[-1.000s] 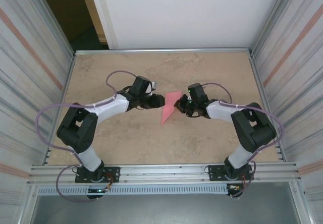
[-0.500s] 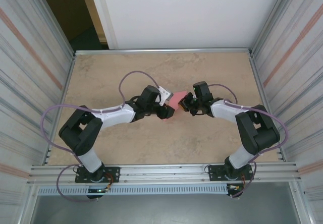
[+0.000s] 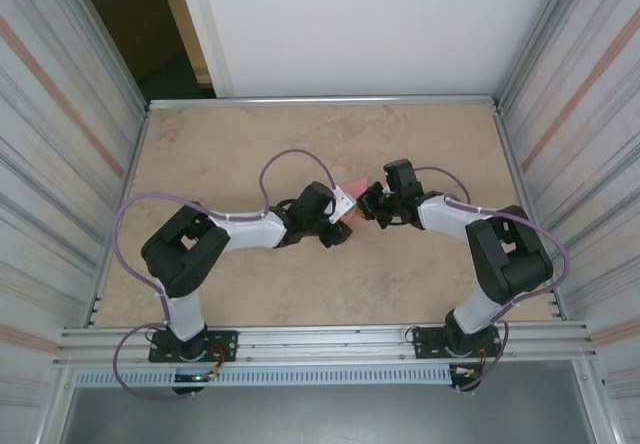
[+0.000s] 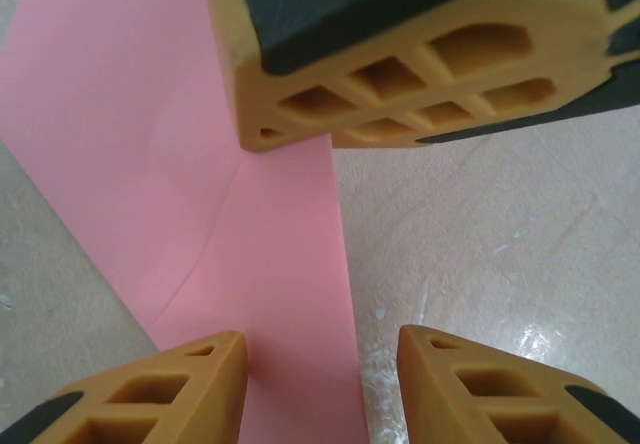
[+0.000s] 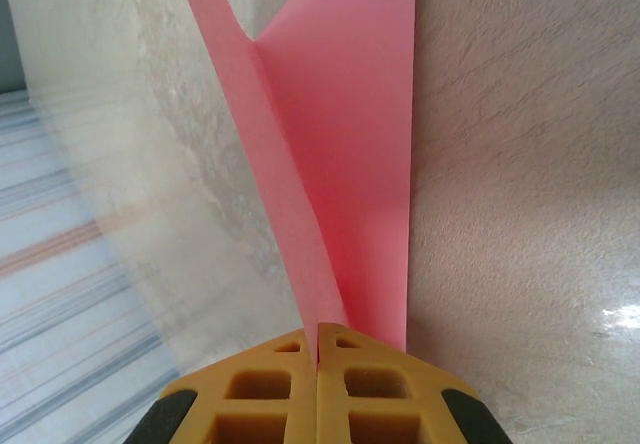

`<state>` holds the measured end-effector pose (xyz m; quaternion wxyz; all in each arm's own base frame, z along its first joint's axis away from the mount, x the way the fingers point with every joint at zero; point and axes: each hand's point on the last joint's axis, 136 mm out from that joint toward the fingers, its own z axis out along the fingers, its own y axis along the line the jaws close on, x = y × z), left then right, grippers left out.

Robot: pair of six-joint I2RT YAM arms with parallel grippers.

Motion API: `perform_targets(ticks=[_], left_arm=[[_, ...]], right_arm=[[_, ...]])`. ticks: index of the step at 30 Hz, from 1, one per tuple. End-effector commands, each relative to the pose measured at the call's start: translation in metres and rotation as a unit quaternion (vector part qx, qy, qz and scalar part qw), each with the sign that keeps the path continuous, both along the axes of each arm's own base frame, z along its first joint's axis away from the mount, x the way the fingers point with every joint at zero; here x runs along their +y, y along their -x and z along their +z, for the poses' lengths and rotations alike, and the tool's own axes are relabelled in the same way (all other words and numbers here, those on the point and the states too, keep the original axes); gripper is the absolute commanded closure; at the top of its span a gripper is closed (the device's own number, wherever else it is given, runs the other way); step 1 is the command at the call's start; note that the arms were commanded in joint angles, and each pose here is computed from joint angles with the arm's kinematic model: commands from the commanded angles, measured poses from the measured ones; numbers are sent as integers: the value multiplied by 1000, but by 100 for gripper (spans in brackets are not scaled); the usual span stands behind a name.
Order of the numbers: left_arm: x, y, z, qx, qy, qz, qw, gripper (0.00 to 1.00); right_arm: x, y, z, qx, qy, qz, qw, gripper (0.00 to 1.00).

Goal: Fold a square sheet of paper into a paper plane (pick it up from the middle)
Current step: Fold the wing for the fifth time at the center of the table.

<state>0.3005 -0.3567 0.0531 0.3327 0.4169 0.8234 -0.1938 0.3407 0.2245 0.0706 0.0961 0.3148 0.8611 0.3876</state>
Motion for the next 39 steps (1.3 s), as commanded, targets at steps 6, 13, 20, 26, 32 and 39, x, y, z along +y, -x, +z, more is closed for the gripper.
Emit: perform_targets(ticks=[6,13,20,26,32,39], left_arm=[[-6,-11,7,-43,-7,-5,999,58],[-2,-9,7,-50,-12,-9,999,71],[-2,-5,0,-44,-16,-18,999,81],[-3,-2,-6,-33,-17,-23,999,87],[-4,1,-11,-16,-8,-23,1000,90],[-4,2,-12,33,35,-19,999,92]], right_arm=[[0,2,-5,31,-2,-3,1000,96],[-1,3,-7,38,-3,-8,999,87],[-1,3,-6,41,-7,-11,999,76],[-7,3,-4,41,-3,-19,999,58],[-21,1,3,28,14,-30,999,38],[-44,1,9,13,38,-45,998,36]])
